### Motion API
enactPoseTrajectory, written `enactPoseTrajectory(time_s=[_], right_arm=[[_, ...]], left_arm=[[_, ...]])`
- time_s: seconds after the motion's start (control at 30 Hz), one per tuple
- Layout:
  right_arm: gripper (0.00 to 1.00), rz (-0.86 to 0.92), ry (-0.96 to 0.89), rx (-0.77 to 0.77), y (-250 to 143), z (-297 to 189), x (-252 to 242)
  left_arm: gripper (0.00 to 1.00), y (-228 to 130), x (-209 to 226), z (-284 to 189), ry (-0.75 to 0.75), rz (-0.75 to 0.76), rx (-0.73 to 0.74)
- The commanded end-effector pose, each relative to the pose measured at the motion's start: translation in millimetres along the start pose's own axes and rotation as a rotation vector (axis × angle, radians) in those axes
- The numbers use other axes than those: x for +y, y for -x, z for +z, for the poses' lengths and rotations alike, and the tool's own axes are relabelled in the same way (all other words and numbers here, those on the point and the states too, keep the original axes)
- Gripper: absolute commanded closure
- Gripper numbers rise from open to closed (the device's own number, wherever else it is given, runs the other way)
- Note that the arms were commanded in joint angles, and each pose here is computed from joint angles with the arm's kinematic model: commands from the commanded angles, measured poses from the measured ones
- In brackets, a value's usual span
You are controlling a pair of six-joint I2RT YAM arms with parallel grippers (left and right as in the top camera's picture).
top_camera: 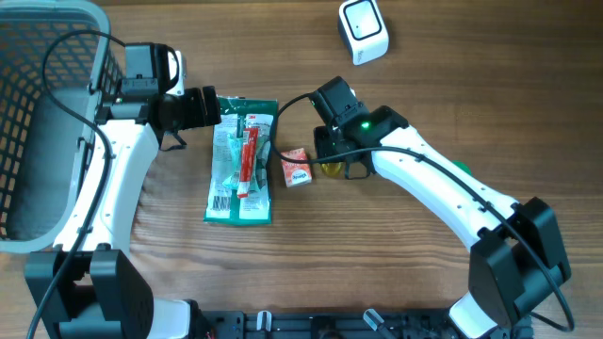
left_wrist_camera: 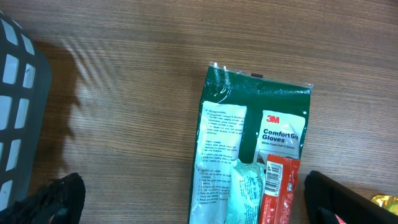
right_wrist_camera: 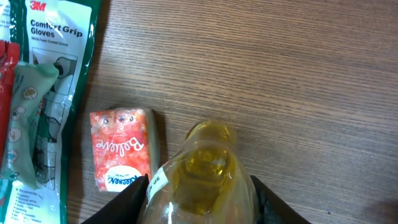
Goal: Scan the item barcode
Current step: 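Hold the yellow bottle with the right gripper beside the snack pack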
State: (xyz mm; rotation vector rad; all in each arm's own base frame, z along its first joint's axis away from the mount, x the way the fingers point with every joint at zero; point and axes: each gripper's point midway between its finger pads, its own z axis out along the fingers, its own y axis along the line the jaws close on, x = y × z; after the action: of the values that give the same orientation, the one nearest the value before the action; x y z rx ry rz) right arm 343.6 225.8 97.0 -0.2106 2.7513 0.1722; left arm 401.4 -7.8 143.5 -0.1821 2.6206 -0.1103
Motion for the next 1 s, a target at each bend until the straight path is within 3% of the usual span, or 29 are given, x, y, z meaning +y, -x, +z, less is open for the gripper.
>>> enactPoseTrajectory(time_s=[0.0, 0.23, 0.27, 0.33, 0.43, 0.67, 0.97], right_arm=[[0.55, -0.008, -0.005, 0.013, -3, 7, 0], [0.55, -0.158, -0.002, 0.011, -3, 7, 0], [0.5, -0.158, -0.002, 0.011, -3, 7, 0], [0.25, -0.143, -0.001, 0.01, -3, 7, 0], [0.09, -0.098, 0.024, -0.031, 10, 0, 7], [0.0, -0.016, 0.058, -0.05, 39, -52, 20], [0.03, 0.015, 0.014, 0.015, 22, -42, 10]], left_arm=[[0.0, 4, -1, -3, -0.008, 0.014, -0.013], [0.0, 4, -1, -3, -0.008, 0.014, -0.013], [0.0, 4, -1, -3, -0.008, 0.014, -0.012], [0.0, 4, -1, -3, -0.008, 0.014, -0.013], [0.0, 4, -1, -3, -0.008, 0.014, -0.012], [0.0, 4, -1, -3, -0.008, 0.014, -0.012], [0.0, 4, -1, -3, -0.008, 0.014, -0.013]])
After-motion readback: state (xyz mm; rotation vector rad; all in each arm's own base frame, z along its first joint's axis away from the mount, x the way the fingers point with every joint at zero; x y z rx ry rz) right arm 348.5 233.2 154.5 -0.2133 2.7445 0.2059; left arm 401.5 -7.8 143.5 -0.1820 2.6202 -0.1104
